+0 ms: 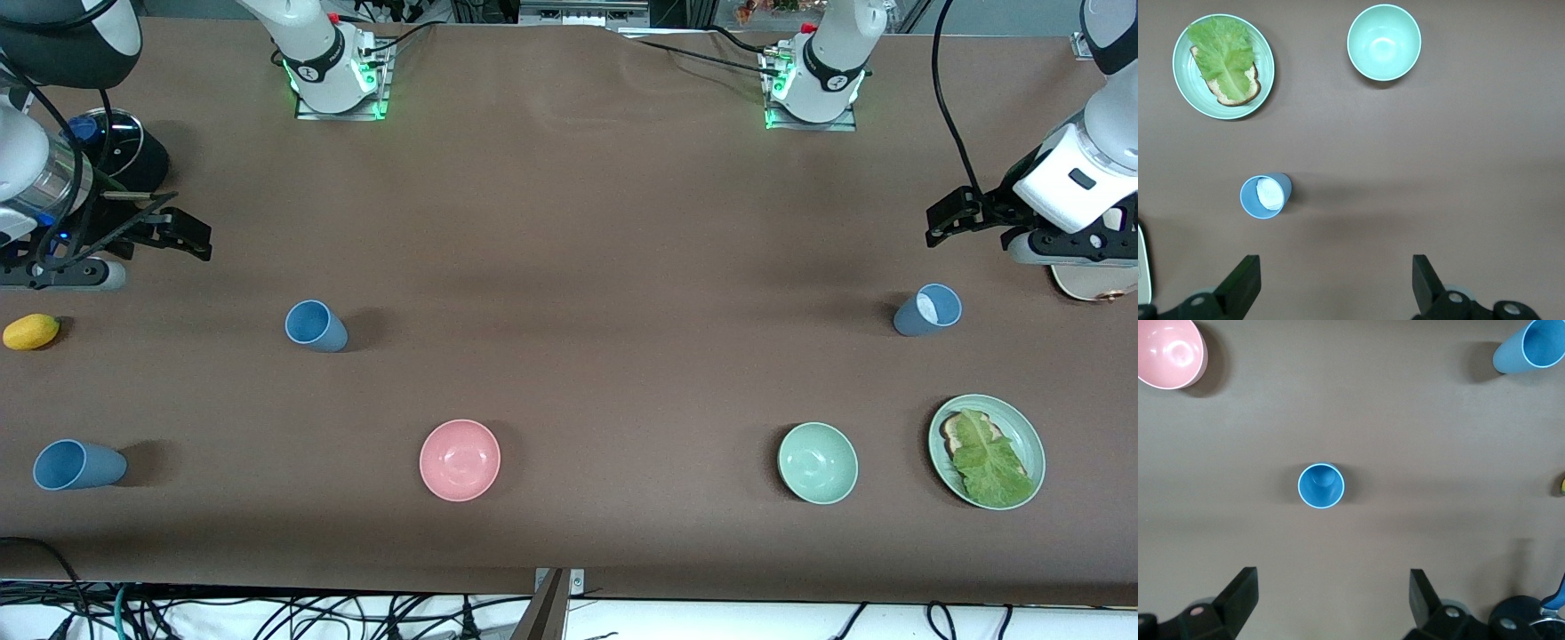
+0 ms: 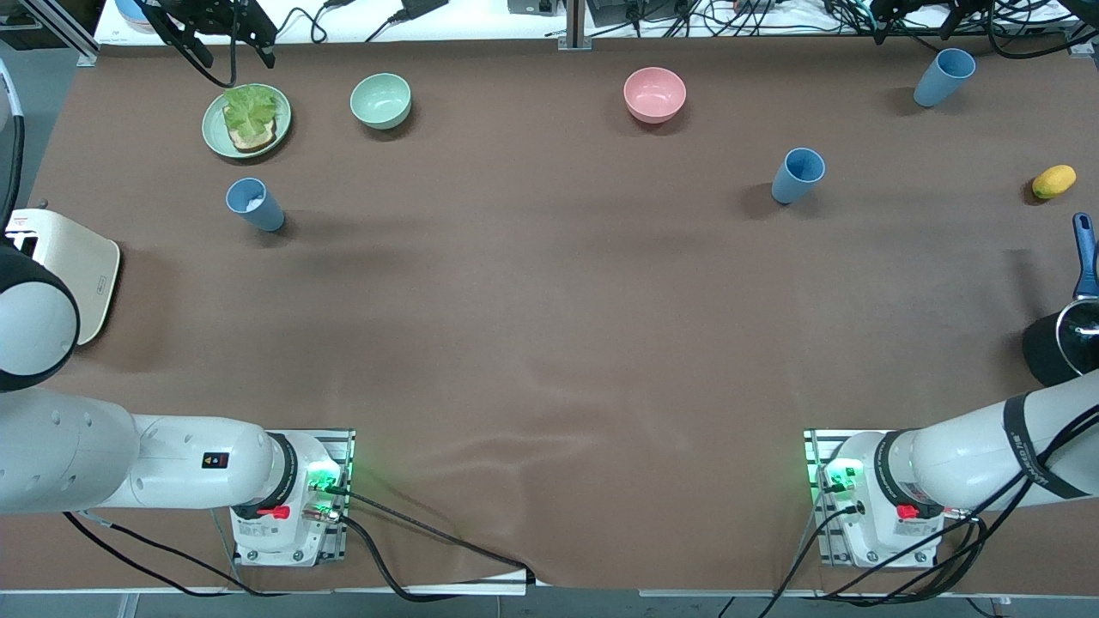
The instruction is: Stack blue cups with both arms
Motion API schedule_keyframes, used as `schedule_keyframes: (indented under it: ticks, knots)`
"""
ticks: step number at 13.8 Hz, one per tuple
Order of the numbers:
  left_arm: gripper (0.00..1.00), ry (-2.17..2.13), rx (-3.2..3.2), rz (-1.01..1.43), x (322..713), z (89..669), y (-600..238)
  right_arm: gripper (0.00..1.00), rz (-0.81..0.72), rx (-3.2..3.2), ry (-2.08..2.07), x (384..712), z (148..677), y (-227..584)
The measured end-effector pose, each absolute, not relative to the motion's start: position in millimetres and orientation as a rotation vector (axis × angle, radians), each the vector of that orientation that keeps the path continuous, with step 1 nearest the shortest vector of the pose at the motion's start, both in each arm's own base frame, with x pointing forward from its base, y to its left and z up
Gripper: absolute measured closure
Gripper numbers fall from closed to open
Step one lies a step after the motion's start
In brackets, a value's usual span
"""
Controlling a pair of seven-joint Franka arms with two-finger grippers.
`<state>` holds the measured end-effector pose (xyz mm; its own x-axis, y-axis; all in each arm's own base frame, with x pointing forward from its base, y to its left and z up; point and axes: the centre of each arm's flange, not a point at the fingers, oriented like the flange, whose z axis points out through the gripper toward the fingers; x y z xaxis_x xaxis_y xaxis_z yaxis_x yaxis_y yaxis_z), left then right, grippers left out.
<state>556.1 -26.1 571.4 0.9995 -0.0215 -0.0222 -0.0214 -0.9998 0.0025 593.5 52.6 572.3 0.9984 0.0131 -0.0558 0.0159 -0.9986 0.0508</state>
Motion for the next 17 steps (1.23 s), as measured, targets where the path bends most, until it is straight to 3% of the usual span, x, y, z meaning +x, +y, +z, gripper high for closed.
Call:
schedule_keyframes:
  ticks: [17]
  knots:
    - [0.00, -0.029, 3.139, -0.068, 553.8, 570.2, -24.5, 0.00, -0.087, 3.093, 0.022, 593.9, 571.5, 53.5]
